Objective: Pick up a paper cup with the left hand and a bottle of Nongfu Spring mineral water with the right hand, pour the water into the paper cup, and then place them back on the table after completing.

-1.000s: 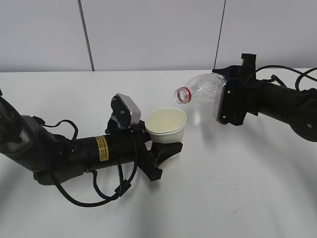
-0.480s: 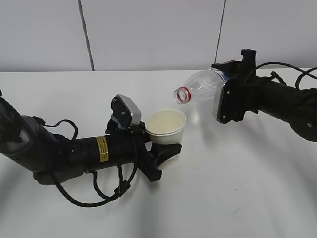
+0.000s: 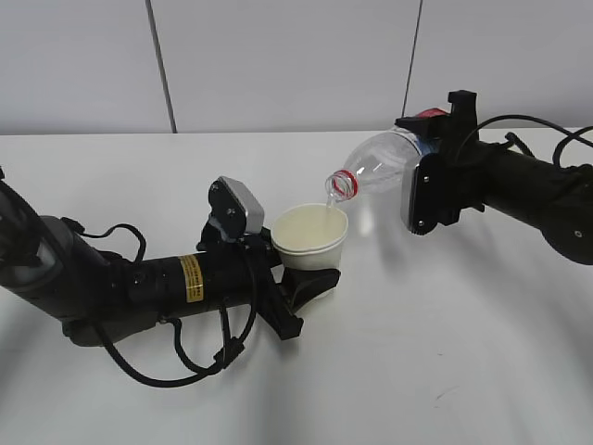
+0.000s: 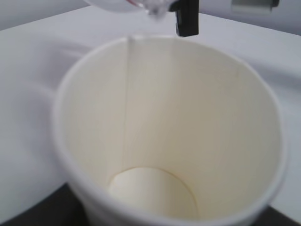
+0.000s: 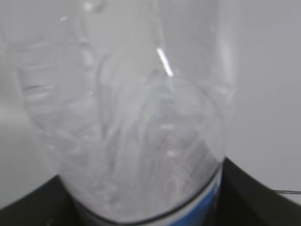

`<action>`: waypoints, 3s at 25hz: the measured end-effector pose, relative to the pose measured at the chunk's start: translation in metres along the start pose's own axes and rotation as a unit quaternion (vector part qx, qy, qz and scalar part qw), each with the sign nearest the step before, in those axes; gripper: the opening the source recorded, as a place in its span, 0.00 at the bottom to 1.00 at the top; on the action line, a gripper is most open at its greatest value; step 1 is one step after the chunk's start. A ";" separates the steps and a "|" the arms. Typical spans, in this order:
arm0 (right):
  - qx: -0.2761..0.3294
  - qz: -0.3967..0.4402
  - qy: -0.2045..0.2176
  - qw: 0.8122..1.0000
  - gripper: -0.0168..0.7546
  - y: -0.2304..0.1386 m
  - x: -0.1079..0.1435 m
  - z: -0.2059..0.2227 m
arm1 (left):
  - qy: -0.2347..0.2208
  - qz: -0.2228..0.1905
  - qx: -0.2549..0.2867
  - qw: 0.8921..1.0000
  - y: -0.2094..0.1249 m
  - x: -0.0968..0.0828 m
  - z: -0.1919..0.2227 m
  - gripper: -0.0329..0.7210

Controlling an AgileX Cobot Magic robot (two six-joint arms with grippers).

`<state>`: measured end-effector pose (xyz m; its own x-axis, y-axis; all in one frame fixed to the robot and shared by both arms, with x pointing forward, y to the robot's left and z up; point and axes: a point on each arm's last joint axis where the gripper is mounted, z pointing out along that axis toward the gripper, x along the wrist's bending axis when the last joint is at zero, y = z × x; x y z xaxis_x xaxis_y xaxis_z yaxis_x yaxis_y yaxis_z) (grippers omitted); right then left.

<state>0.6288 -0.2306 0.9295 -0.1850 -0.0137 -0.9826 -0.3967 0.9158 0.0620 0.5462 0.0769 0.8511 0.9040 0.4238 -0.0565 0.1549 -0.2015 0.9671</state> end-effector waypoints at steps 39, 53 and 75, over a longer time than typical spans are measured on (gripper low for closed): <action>0.001 -0.026 -0.012 1.000 0.58 0.000 -0.002 0.000 | -0.007 0.005 0.005 1.000 -0.001 -0.001 0.000 0.55; -0.002 -0.031 -0.026 0.999 0.58 0.001 -0.005 0.000 | -0.007 0.005 0.009 1.000 -0.002 -0.001 0.000 0.55; -0.003 -0.028 -0.027 0.999 0.58 0.001 -0.005 0.000 | -0.006 0.006 0.014 1.000 -0.003 -0.001 0.000 0.55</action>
<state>0.6292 -0.2300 0.9350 -0.1128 -0.0437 -0.9927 -0.4102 0.9120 0.0065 0.5449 0.0770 0.8487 0.9101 0.4116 -0.0487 0.1560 -0.2315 0.9603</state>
